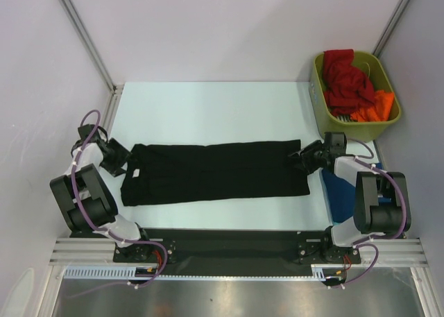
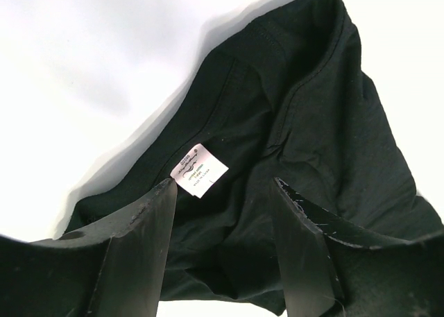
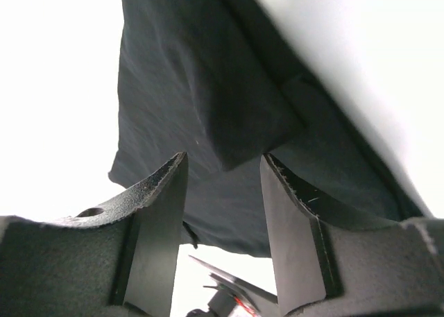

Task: Fold and stack the t-shirts
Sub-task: Fold the tshirt

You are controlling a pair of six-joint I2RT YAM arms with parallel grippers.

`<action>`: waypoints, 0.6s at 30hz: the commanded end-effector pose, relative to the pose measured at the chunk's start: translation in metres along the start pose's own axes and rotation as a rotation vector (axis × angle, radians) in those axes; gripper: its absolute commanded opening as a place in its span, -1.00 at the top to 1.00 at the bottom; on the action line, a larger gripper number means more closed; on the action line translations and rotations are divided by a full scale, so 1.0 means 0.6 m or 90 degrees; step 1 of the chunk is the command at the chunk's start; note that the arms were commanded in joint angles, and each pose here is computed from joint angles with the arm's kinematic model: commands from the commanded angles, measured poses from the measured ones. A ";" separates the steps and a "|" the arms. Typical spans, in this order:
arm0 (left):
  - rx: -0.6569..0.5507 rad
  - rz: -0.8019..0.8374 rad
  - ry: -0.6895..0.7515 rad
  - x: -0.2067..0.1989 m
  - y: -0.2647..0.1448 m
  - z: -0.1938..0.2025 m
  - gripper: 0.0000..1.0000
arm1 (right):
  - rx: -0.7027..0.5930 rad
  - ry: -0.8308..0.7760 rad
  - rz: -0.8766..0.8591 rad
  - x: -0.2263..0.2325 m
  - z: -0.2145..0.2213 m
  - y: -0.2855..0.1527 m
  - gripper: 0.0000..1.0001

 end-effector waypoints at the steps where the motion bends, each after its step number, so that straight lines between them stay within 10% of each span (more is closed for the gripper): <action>1: -0.031 0.016 0.015 -0.016 -0.019 -0.020 -0.22 | -0.015 0.035 -0.043 0.018 -0.016 -0.002 -0.03; 10: -0.026 0.013 0.022 -0.018 -0.017 -0.028 -0.22 | -0.019 0.060 -0.019 0.005 -0.024 0.015 0.08; 14: -0.033 0.012 0.027 -0.021 -0.022 -0.037 -0.22 | -0.036 0.053 -0.010 0.004 -0.033 0.013 0.74; 18: -0.032 0.010 0.025 -0.020 -0.020 -0.038 -0.23 | -0.051 0.014 0.015 0.000 -0.033 -0.001 0.79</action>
Point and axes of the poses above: each gripper's point midway between its finger pads, its own y axis out along the fingers, its own x axis along the line the jaws close on, z = x × y, the point moved 1 cm from there along -y, back along the fingers, and after that the axes turned 4 degrees about y, right-handed, at the moved point
